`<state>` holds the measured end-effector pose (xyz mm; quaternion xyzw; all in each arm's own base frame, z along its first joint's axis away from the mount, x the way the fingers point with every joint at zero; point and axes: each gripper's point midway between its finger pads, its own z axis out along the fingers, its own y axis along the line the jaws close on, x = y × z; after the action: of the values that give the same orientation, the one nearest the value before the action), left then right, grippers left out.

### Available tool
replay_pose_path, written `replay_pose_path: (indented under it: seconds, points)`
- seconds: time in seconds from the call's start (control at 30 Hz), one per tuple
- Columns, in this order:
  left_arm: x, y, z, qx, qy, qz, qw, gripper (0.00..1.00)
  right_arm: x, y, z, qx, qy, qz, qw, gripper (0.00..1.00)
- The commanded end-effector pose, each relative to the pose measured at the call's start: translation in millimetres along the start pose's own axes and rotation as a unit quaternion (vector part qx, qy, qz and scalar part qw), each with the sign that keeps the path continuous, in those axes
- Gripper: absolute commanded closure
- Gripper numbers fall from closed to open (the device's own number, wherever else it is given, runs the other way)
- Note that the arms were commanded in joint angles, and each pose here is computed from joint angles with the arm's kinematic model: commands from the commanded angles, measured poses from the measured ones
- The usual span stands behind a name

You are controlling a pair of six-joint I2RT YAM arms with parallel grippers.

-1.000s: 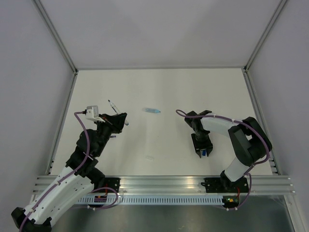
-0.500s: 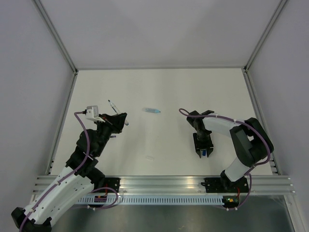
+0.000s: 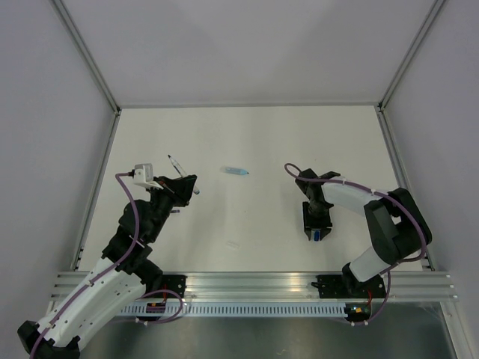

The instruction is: Insert the pens into the pen caps

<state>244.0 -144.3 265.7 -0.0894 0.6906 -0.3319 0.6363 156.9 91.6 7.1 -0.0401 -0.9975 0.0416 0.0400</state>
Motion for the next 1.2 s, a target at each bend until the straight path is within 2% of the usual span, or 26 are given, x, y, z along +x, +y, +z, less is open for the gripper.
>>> replay_pose_path:
  seconds: [0.0,0.2,0.47,0.63,0.7,0.8,0.83,0.93,1.0,1.03,1.17]
  points:
    - [-8,0,1,-0.007,-0.014,-0.007,1.000,0.98,-53,11,7,-0.020,-0.113,0.033,0.993,0.54]
    - [-7,1,1,-0.008,-0.014,-0.007,1.000,0.98,-55,7,5,-0.019,-0.122,0.039,0.992,0.53]
    - [-8,1,1,-0.009,-0.015,-0.007,1.000,0.98,-46,-4,12,0.006,-0.098,0.025,0.995,0.55]
    - [-6,2,2,-0.010,-0.011,-0.006,1.000,0.98,-51,-3,-6,-0.003,-0.116,0.008,0.993,0.45]
    - [-6,2,1,-0.012,-0.012,-0.006,1.000,0.98,-52,-1,-13,-0.009,-0.107,-0.035,0.994,0.42]
    - [-6,3,1,-0.013,-0.013,-0.007,1.000,0.98,-74,5,-44,-0.012,-0.125,-0.104,0.987,0.40]
    - [-7,3,1,-0.014,-0.015,-0.009,1.000,0.98,-88,14,-62,-0.012,-0.152,-0.128,0.980,0.40]
    - [-7,4,1,-0.016,-0.016,-0.009,1.000,0.98,-98,22,-91,-0.028,-0.177,-0.203,0.963,0.40]
    - [-7,4,1,-0.016,-0.016,-0.010,1.000,0.98,-88,26,-100,-0.055,-0.177,-0.244,0.952,0.39]
    - [-7,4,1,-0.016,-0.016,-0.010,1.000,0.98,-83,23,-99,-0.053,-0.171,-0.289,0.940,0.39]
    - [-9,3,-1,-0.012,-0.020,-0.012,1.000,0.98,-80,17,-103,-0.053,-0.204,-0.330,0.920,0.37]
